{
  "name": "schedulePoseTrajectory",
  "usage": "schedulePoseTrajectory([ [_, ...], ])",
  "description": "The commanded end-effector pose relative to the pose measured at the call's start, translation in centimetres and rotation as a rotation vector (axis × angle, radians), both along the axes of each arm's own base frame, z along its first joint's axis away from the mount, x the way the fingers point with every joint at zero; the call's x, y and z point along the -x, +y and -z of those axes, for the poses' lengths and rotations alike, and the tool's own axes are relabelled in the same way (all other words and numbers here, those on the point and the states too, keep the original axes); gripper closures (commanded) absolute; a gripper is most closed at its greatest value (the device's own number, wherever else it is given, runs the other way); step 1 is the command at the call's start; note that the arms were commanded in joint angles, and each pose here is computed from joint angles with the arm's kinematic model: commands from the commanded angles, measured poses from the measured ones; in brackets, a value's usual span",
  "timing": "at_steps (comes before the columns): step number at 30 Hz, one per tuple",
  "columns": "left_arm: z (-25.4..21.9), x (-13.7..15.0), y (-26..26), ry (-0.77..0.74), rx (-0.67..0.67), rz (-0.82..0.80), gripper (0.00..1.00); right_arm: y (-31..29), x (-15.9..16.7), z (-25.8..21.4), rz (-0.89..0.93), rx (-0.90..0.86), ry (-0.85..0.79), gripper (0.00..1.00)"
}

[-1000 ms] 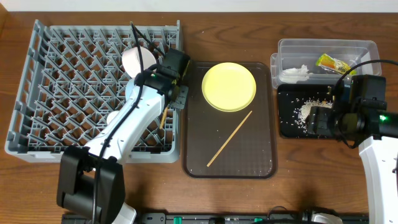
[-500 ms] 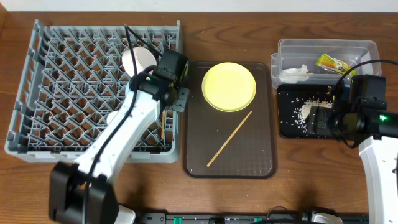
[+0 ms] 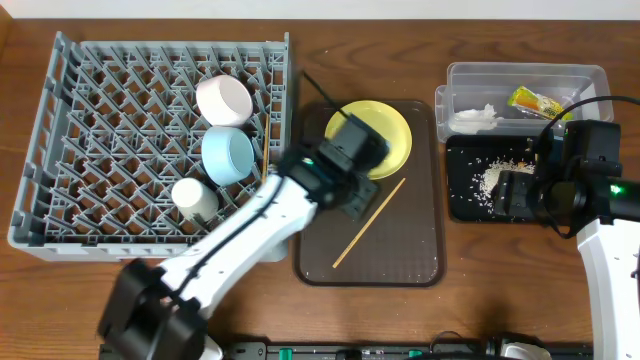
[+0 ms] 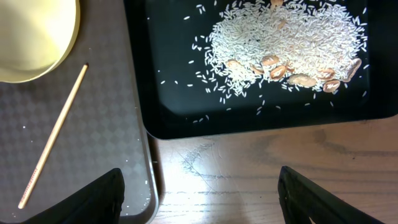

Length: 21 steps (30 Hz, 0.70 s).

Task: Sort waste into correct bins and load items into the dishwasher rack
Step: 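Grasp the second wooden chopstick with the left gripper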

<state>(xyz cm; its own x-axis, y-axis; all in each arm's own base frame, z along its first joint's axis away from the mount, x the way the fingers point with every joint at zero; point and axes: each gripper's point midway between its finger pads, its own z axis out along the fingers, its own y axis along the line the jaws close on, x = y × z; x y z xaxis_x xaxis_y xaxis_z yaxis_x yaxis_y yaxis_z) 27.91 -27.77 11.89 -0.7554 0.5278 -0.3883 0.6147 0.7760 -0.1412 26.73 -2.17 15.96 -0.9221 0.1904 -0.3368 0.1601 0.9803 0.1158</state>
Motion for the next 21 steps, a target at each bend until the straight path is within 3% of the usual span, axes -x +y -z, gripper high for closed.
schedulePoseTrajectory([
  [1,3.3,1.2,-1.1,0.061,-0.045,0.042,0.48,0.0,-0.1,-0.5,0.006,-0.005,-0.016,0.23],
  [21,13.6,4.5,-1.8,0.239,-0.228,0.114,0.48,0.0,-0.1,-0.6,0.006,-0.004,-0.018,0.23],
])
